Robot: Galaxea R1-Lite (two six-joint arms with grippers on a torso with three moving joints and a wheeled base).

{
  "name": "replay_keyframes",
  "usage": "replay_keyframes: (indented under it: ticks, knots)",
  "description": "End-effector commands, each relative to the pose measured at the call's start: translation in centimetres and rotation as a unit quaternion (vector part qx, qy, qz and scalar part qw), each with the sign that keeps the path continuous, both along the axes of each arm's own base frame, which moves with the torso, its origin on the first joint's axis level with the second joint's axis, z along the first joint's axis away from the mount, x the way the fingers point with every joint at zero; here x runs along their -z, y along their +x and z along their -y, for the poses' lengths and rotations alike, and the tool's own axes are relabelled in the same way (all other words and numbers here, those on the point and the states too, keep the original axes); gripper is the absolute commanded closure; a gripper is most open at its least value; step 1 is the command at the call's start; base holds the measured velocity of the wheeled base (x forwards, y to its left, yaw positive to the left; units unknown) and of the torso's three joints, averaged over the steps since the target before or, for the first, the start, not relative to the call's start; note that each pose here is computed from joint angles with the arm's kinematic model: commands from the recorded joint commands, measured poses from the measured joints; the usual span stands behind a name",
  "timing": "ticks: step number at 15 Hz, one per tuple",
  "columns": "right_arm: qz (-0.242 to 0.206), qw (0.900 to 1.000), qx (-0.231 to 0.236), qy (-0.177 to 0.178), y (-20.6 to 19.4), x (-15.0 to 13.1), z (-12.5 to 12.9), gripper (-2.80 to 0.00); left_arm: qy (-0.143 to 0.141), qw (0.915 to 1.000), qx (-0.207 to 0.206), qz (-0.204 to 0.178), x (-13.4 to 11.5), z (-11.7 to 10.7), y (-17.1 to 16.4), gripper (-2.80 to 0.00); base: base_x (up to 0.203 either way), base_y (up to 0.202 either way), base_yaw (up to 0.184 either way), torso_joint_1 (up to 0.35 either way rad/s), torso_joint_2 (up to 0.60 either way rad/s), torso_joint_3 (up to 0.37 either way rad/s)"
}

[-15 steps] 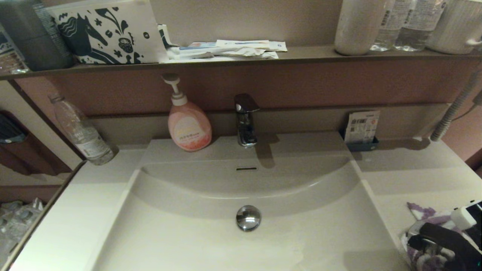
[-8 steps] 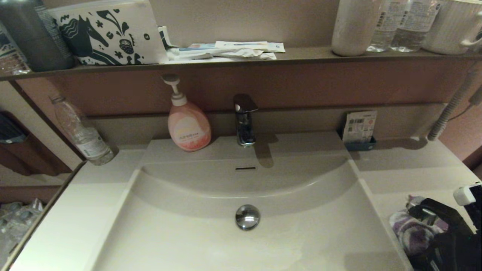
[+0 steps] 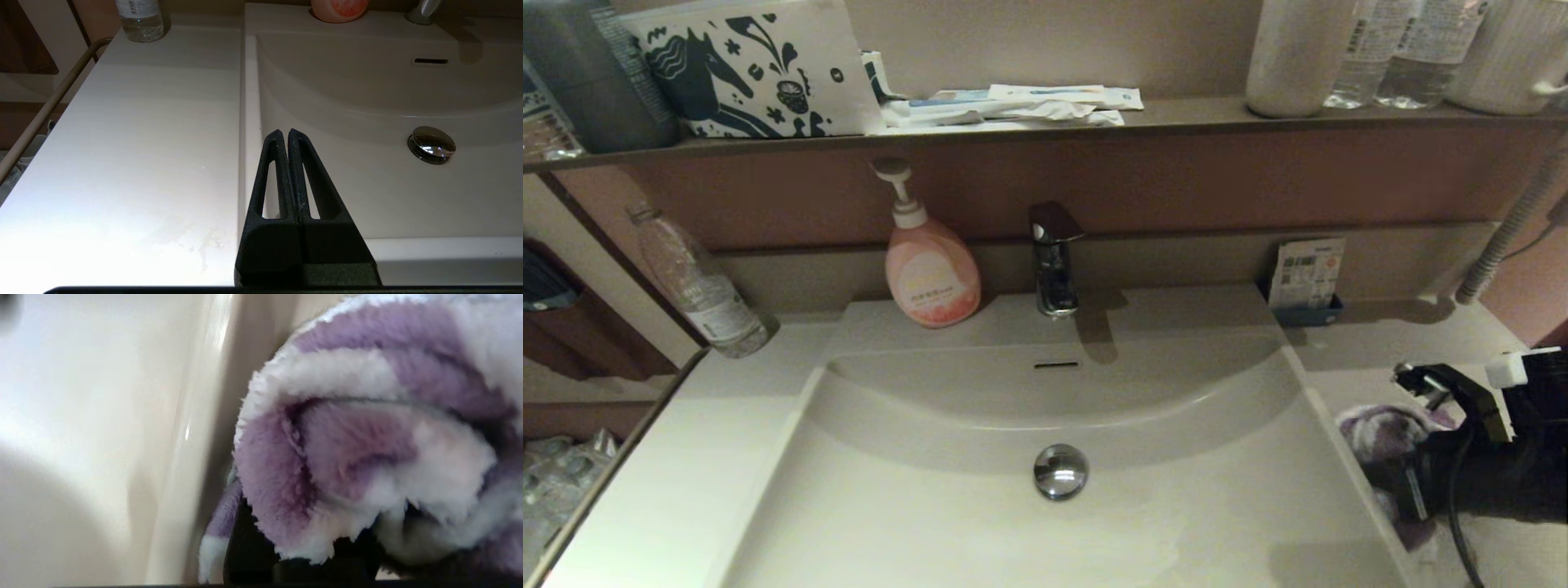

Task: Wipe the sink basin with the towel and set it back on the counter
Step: Wipe the sink

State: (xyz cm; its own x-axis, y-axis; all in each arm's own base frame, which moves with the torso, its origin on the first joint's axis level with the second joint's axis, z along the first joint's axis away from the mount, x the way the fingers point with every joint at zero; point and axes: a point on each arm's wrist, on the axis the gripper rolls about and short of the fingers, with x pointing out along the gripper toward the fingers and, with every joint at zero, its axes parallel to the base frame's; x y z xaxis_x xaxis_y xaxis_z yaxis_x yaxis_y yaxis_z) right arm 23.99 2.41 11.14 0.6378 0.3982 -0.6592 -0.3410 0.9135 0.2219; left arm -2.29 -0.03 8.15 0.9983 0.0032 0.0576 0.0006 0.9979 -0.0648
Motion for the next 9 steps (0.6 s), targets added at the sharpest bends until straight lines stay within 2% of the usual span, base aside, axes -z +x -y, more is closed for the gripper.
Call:
replay_keyframes:
  ticks: [1,4,6,9]
  knots:
    - [0.007,1.0,0.018,0.019,1.9,0.9,-0.1,0.0,0.0,1.0,0.0,0.0,0.0,0.0,0.0,0.0,0.0,0.0,0.0,0.0,0.0,0.0]
    - [0.025,0.997,0.055,0.054,4.6,0.3,-0.3,0.0,0.0,1.0,0.0,0.0,0.0,0.0,0.0,0.0,0.0,0.0,0.0,0.0,0.0,0.0]
    - [0.035,0.994,0.085,0.066,6.2,-0.3,-0.4,0.0,0.0,1.0,0.0,0.0,0.0,0.0,0.0,0.0,0.0,0.0,0.0,0.0,0.0,0.0]
    - [0.055,0.99,0.103,0.078,7.6,-1.4,-0.4,0.0,0.0,1.0,0.0,0.0,0.0,0.0,0.0,0.0,0.0,0.0,0.0,0.0,0.0,0.0]
